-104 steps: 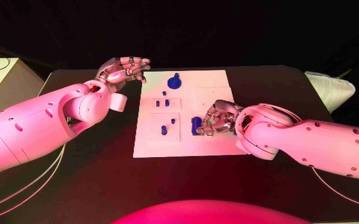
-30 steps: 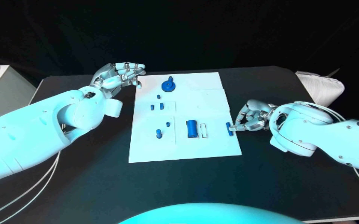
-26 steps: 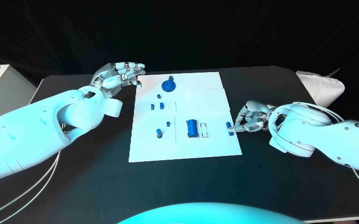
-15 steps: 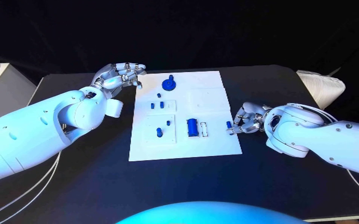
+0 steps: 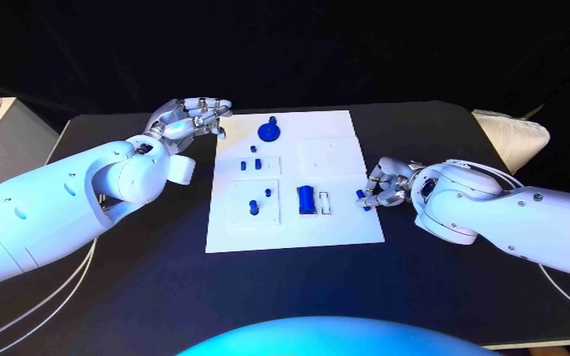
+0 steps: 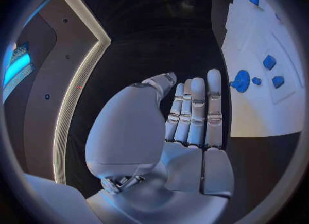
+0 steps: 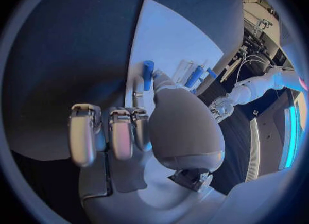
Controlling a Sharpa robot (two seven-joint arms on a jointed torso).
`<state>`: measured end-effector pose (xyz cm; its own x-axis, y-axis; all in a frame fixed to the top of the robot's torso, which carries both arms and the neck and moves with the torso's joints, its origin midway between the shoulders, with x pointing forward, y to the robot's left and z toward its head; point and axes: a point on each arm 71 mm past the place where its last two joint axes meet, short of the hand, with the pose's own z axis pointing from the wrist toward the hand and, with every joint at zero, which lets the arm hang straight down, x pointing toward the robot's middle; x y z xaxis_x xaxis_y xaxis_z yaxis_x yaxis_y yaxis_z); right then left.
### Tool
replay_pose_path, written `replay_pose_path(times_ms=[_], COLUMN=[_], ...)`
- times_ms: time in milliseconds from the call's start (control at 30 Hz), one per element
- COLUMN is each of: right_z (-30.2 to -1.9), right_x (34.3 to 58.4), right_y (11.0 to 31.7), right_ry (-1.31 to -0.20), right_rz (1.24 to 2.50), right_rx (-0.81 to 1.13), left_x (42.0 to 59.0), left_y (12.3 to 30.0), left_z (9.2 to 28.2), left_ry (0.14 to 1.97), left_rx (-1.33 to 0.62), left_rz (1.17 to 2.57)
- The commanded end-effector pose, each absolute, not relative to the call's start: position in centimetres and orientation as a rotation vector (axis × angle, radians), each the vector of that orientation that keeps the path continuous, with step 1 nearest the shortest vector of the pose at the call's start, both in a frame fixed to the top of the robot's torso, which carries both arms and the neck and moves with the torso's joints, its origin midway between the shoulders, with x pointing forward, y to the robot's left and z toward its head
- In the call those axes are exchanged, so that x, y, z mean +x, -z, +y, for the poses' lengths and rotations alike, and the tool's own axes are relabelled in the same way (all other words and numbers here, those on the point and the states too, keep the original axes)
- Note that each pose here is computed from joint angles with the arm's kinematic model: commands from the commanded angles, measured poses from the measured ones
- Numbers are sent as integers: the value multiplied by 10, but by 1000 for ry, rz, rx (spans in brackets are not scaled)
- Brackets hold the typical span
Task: Assemble the parts on the task board
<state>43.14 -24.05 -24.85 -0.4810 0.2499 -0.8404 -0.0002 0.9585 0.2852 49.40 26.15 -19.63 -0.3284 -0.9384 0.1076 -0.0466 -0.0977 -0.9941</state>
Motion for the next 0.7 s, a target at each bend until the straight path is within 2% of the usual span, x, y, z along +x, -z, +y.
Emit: replay_pose_path(times_ms=[33, 400, 700], right_z=[-241, -234, -229], right_x=[431, 429, 420], right_y=[254, 257, 254], right_ry=[-262, -262, -338], right_rz=[2047, 2059, 2047], right_rx=[130, 107, 216], left_x=[493, 493, 493], left_y=[195, 195, 196], left_z=[260, 260, 261], left_ry=[1544, 1542, 1542], left_rx=[-1125, -1125, -1129], left_rz=[1429, 1429, 1429])
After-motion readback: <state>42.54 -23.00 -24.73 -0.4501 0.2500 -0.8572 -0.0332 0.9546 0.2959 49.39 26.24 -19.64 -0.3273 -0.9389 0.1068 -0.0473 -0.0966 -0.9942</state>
